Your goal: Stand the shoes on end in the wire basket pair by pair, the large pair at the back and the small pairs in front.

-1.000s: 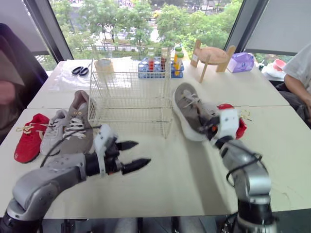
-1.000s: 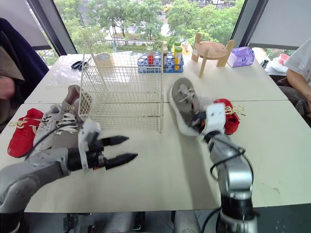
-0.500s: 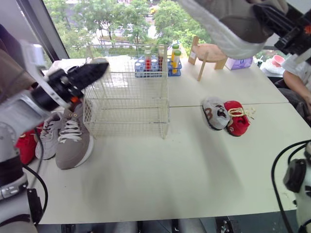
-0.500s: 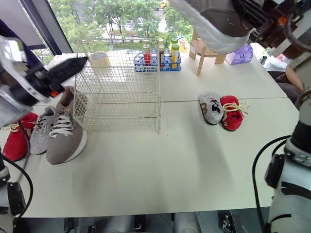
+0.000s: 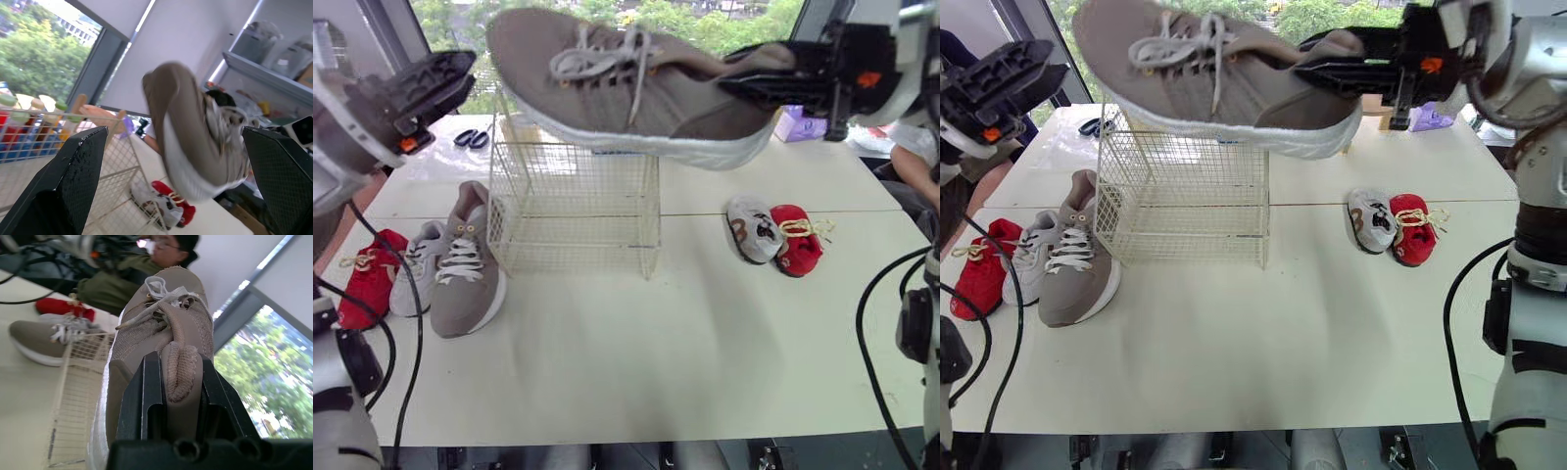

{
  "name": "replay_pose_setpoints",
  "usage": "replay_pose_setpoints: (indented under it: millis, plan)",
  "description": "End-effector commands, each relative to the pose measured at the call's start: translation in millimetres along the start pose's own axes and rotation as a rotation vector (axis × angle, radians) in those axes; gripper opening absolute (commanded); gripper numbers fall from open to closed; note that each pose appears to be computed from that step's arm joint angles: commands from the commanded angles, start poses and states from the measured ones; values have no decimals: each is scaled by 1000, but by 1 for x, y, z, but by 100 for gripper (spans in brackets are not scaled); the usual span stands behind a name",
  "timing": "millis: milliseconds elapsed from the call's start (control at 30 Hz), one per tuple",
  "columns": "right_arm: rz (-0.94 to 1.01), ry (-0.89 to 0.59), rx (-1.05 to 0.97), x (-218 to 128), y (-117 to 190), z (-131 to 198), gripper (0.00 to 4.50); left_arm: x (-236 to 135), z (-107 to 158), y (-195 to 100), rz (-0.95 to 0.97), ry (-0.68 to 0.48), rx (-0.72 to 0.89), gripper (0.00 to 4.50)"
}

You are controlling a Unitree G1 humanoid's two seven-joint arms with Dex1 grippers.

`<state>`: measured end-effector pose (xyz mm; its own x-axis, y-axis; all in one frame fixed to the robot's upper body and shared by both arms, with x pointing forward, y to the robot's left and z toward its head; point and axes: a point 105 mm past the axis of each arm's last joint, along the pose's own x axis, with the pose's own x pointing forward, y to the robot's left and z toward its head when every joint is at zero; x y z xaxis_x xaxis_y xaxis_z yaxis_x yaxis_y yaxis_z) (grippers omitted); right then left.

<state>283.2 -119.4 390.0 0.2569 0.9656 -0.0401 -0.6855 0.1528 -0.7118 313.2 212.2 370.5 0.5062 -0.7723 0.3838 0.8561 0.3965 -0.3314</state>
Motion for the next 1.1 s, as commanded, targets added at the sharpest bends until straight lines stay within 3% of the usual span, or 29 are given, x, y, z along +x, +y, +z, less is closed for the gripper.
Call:
replay_pose_setpoints:
  millis: [33,133,233,367,467,533,567,633,667,733,867,1033,1100]
  plan:
    - [17,-60,-134,2,3,30,17,9,-2,-6,-55,60,32,450]
    - [41,-69,-147,7,7,32,17,15,-13,1,-75,120,19,450]
    - [46,-63,-161,10,9,30,17,17,-19,1,-128,159,1,371]
    - [55,-70,-162,11,14,32,17,20,-18,-2,-162,163,3,200]
    - [57,-66,-150,11,15,32,17,21,-16,-3,-162,153,5,104]
    - [19,-76,-104,8,10,30,17,20,-12,0,-135,114,9,60]
    - [-20,-108,-60,5,5,30,17,19,-8,0,-122,83,10,60]
    - [-164,-207,69,-8,-14,27,120,13,-2,1,-91,12,11,59]
    - [-257,-253,141,-18,-25,21,144,9,0,2,-74,-31,7,59]
    - [-428,-356,288,-42,-40,5,253,-1,4,2,-36,-125,1,59]
    - [-626,-559,567,-68,-41,-27,432,-14,7,-4,6,-304,-28,59]
    - [-684,-733,866,-44,-22,-59,447,-10,-3,-13,24,-465,-85,59]
    - [-638,-779,982,-17,-11,-65,447,-5,-6,-14,30,-545,-113,59]
